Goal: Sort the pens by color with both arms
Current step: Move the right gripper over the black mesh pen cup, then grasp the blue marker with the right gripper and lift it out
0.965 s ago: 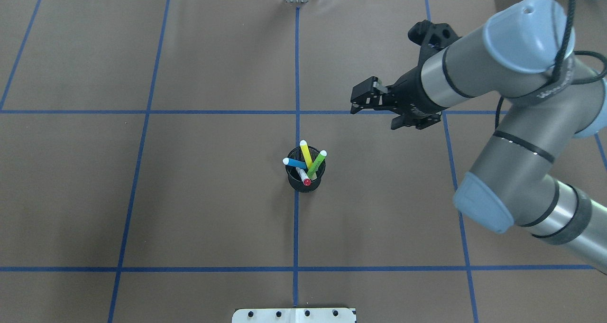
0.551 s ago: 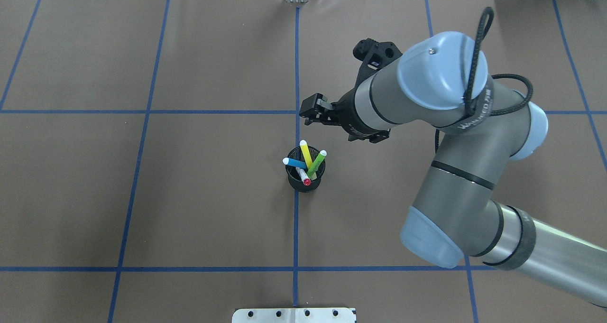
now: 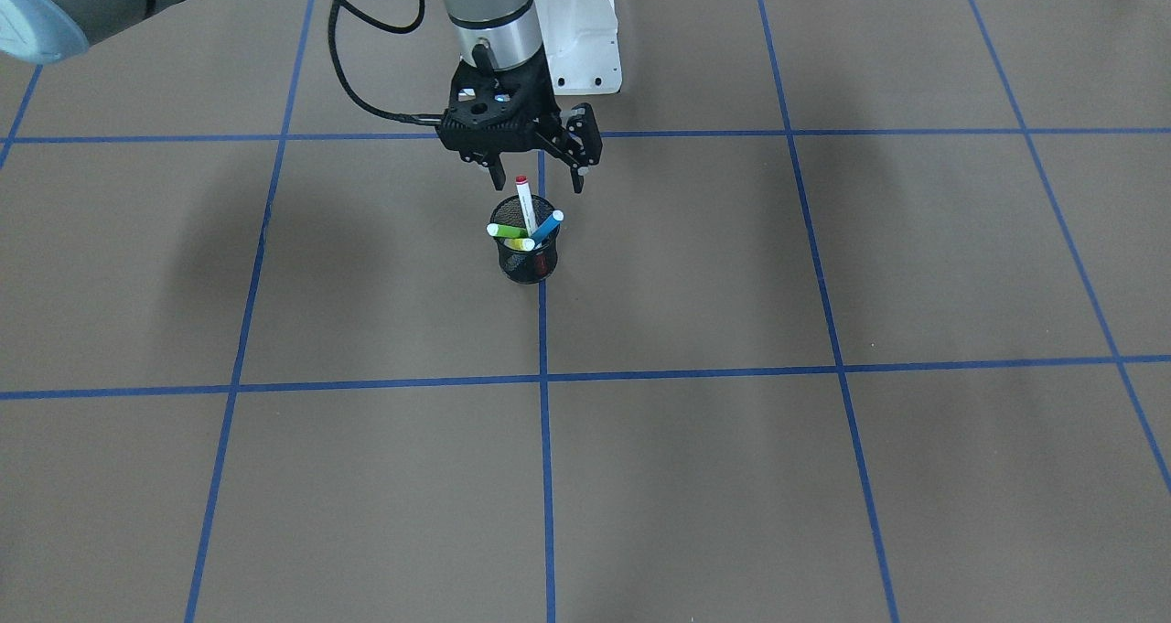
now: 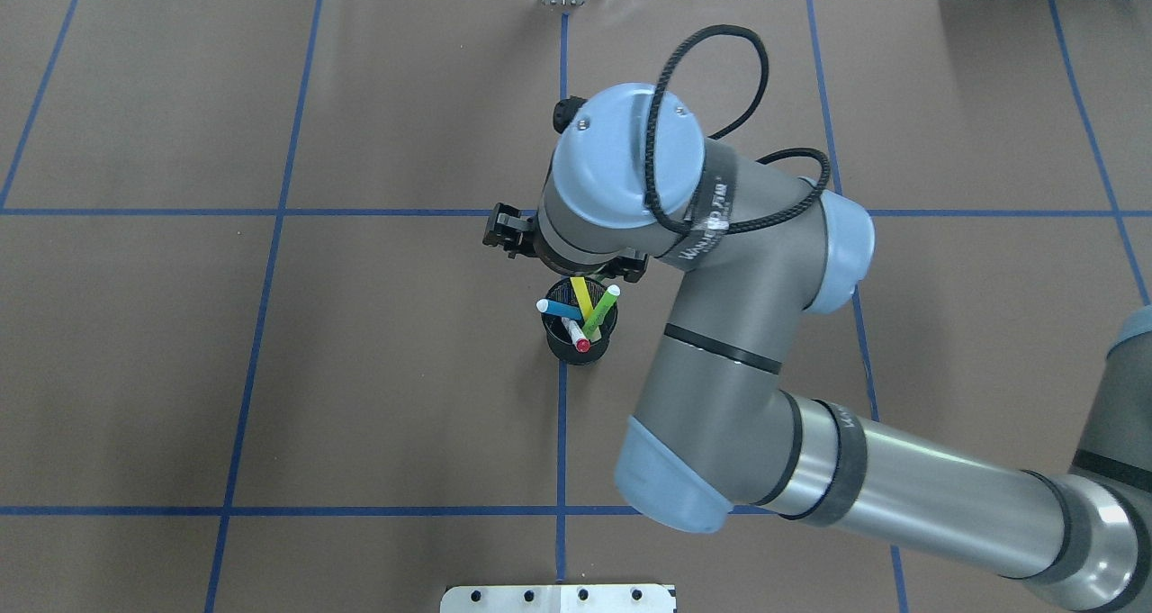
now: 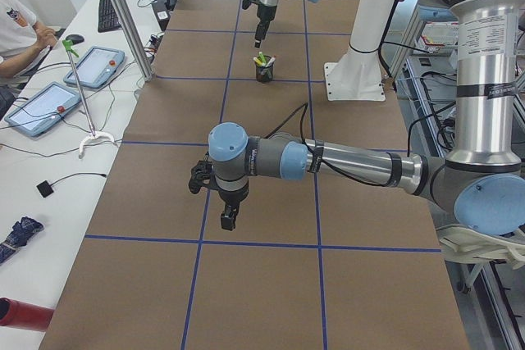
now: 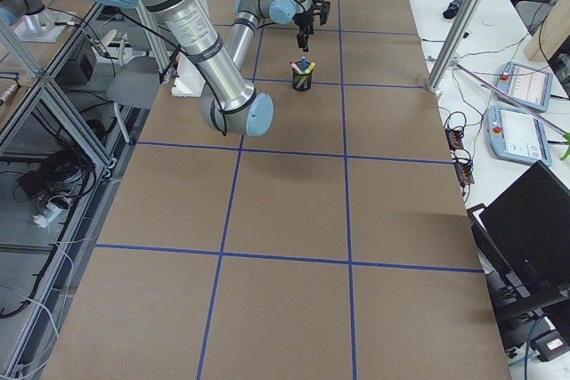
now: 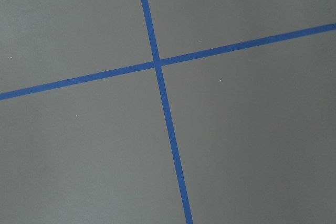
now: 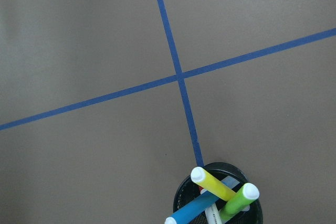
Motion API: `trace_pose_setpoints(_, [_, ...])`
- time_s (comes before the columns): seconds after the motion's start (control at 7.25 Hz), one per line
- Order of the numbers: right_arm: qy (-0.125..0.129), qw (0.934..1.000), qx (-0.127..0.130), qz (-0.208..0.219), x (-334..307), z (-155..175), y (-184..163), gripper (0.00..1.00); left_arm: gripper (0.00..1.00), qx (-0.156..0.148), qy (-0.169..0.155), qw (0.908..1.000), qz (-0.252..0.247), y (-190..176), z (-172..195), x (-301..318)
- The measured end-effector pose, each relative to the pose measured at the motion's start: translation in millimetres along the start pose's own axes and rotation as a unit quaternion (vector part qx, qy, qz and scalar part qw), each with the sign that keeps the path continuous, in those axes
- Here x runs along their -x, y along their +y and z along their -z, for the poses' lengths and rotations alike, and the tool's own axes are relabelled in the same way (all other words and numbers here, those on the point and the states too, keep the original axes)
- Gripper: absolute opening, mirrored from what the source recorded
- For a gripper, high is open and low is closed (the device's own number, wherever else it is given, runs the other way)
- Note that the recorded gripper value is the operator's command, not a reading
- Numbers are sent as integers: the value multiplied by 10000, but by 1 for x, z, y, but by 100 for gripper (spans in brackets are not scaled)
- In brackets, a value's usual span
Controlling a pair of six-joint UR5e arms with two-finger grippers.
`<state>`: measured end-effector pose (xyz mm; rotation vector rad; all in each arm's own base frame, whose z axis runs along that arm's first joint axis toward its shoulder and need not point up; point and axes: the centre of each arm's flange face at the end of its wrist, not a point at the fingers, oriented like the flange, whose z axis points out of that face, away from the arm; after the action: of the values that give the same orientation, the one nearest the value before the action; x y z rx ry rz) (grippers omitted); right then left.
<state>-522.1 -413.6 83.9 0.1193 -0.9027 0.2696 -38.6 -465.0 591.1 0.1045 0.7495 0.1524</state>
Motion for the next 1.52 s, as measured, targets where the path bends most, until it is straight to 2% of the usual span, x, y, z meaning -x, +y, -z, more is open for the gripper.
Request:
trace_pose_setpoints(0.14, [311, 9992, -37, 254, 16, -11, 8, 93, 100, -13, 0, 10000, 41, 0, 0, 0])
trace_pose_setpoints(0.28, [578, 9970, -65, 506, 25, -24, 18, 88, 100, -18, 0, 10000, 59, -1, 0, 0])
trace_pose_setpoints(0.41, [783, 9943, -53, 716, 31, -38, 27, 74, 100, -19, 0, 10000, 64, -1, -1, 0])
trace_pose_setpoints(0.55, [932, 9920, -29, 848, 38, -46, 31, 49, 100, -19, 2, 10000, 66, -1, -1, 0])
trace_pose_setpoints(0.83, [1266, 9874, 45, 946, 42, -54, 35, 17, 100, -21, 29, 10000, 70, -1, -1, -1])
trace_pose_setpoints(0.96, [1427, 9846, 84, 1002, 42, -56, 37, 16, 100, -21, 40, 10000, 70, -1, -1, -1])
trace_pose_setpoints(1.1, [1529, 9827, 93, 1037, 43, -60, 39, 17, 100, -21, 44, 10000, 70, -1, -1, -1])
trace_pose_setpoints(1.24, [1622, 9810, 91, 1057, 49, -65, 40, 24, 100, -22, 45, 10000, 70, -1, -1, -1])
trace_pose_setpoints(1.38, [1736, 9790, 101, 1062, 59, -67, 40, 99, 100, -23, 46, 10000, 69, -1, -1, -1])
trace_pose_setpoints(1.52, [1855, 9767, 116, 1076, 69, -67, 40, 99, 100, -23, 46, 10000, 69, -1, -1, -1])
